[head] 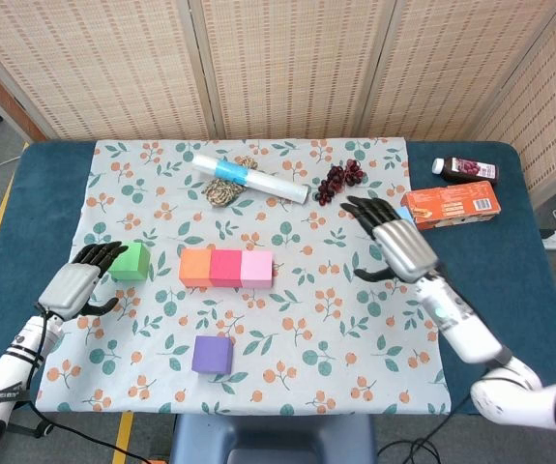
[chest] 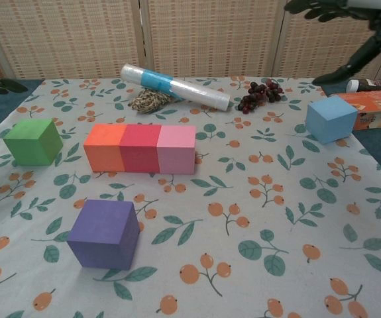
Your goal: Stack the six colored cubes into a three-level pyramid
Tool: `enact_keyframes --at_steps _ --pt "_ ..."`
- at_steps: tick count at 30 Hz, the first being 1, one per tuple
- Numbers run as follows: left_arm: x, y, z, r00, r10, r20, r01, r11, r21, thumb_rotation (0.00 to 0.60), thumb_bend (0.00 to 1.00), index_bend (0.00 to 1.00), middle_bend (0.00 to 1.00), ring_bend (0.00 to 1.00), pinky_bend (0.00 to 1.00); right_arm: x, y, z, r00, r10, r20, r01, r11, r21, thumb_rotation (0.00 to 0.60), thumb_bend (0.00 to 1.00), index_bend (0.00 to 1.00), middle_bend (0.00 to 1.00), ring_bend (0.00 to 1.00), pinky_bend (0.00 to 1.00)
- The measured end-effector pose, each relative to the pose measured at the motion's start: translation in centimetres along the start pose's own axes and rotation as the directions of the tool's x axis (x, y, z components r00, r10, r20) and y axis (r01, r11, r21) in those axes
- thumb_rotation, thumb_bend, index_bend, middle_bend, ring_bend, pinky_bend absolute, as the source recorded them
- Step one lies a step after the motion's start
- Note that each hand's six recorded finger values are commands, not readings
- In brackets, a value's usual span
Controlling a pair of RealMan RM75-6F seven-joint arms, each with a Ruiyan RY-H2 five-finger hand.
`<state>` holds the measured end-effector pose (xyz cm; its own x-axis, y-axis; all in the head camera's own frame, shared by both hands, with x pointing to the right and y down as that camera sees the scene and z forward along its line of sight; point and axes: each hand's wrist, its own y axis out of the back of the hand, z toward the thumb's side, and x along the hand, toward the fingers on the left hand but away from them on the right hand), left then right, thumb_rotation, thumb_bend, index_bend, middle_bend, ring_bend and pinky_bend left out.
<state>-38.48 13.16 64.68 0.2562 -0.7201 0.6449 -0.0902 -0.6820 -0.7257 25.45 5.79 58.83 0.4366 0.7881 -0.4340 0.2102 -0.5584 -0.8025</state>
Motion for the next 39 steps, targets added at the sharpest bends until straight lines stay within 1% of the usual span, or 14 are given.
enact_keyframes --at_steps 3,5,10,13,15,17,21,25,27,33,36,38,39 --pt "1.5 -0.2 -0.2 0.999 -0.030 -0.017 0.030 0.999 0.025 0.600 0.35 0.00 0.00 0.00 0.02 3.3 1.0 -1.5 0.999 -0.024 0.041 0.023 0.999 0.034 0.600 0.05 0.00 0.00 0.00 0.00" --pt "2.2 -0.4 -0.2 0.998 -0.057 -0.021 0.057 0.998 0.034 0.600 0.35 0.00 0.00 0.00 0.02 4.8 1.2 -2.1 0.998 -0.031 0.054 0.028 0.998 0.048 0.600 0.05 0.00 0.00 0.00 0.00" --pt "4.3 -0.9 -0.4 0.991 -0.126 -0.042 0.128 0.989 0.067 0.600 0.35 0.00 0.00 0.00 0.02 8.1 1.0 -2.9 0.997 -0.039 0.070 0.035 0.998 0.046 0.600 0.05 0.00 0.00 0.00 0.00" --pt "5.4 -1.1 -0.9 0.987 -0.143 -0.069 0.149 0.986 0.077 0.600 0.35 0.00 0.00 0.00 0.02 9.2 0.7 -3.3 0.996 -0.044 0.075 0.041 0.998 0.038 0.600 0.05 0.00 0.00 0.00 0.00" --pt "6.1 -1.0 -1.3 0.987 -0.140 -0.082 0.148 0.984 0.102 0.600 0.35 0.00 0.00 0.00 0.02 9.8 0.6 -3.6 0.996 -0.046 0.081 0.043 0.998 0.034 0.600 0.05 0.00 0.00 0.00 0.00" --pt "6.9 -1.1 -1.7 0.985 -0.139 -0.099 0.151 0.980 0.127 0.600 0.35 0.00 0.00 0.00 0.02 10.1 0.4 -3.9 0.995 -0.047 0.087 0.044 0.998 0.034 0.600 0.05 0.00 0.00 0.00 0.00" --pt "8.1 -1.2 -2.3 0.981 -0.150 -0.126 0.169 0.974 0.150 0.600 0.35 0.00 0.00 0.00 0.02 10.5 0.1 -4.1 0.995 -0.051 0.091 0.049 0.998 0.025 0.600 0.05 0.00 0.00 0.00 0.00" --pt "8.8 -1.6 -2.2 0.976 -0.173 -0.135 0.191 0.972 0.137 0.600 0.35 0.00 0.01 0.00 0.03 10.5 -0.2 -4.2 0.995 -0.049 0.090 0.047 0.999 0.016 0.600 0.05 0.00 0.00 0.00 0.00" --pt "9.0 -1.8 -2.2 0.973 -0.185 -0.139 0.202 0.972 0.120 0.600 0.34 0.01 0.03 0.02 0.04 10.4 -0.3 -4.3 0.995 -0.048 0.091 0.047 0.999 0.014 0.600 0.05 0.00 0.00 0.00 0.00" --pt "9.6 -2.1 -2.1 0.971 -0.191 -0.143 0.206 0.974 0.099 0.600 0.34 0.05 0.09 0.09 0.09 10.3 -0.6 -4.4 0.995 -0.049 0.088 0.048 0.999 0.007 0.600 0.05 0.00 0.00 0.00 0.00" --pt "9.8 -2.2 -2.3 0.971 -0.186 -0.148 0.201 0.975 0.096 0.600 0.33 0.11 0.18 0.19 0.17 10.4 -0.7 -4.6 0.995 -0.049 0.092 0.049 0.999 0.000 0.600 0.05 0.00 0.00 0.00 0.00" --pt "10.0 -2.2 -2.4 0.972 -0.178 -0.154 0.193 0.977 0.092 0.600 0.33 0.19 0.28 0.29 0.24 10.5 -0.7 -4.7 0.994 -0.049 0.094 0.050 0.999 -0.007 0.600 0.05 0.00 0.00 0.00 0.00" --pt "10.0 -2.1 -2.4 0.973 -0.170 -0.156 0.185 0.979 0.088 0.600 0.33 0.22 0.32 0.32 0.26 10.6 -0.8 -4.8 0.994 -0.052 0.095 0.053 0.999 -0.010 0.600 0.05 0.00 0.00 0.00 0.00"
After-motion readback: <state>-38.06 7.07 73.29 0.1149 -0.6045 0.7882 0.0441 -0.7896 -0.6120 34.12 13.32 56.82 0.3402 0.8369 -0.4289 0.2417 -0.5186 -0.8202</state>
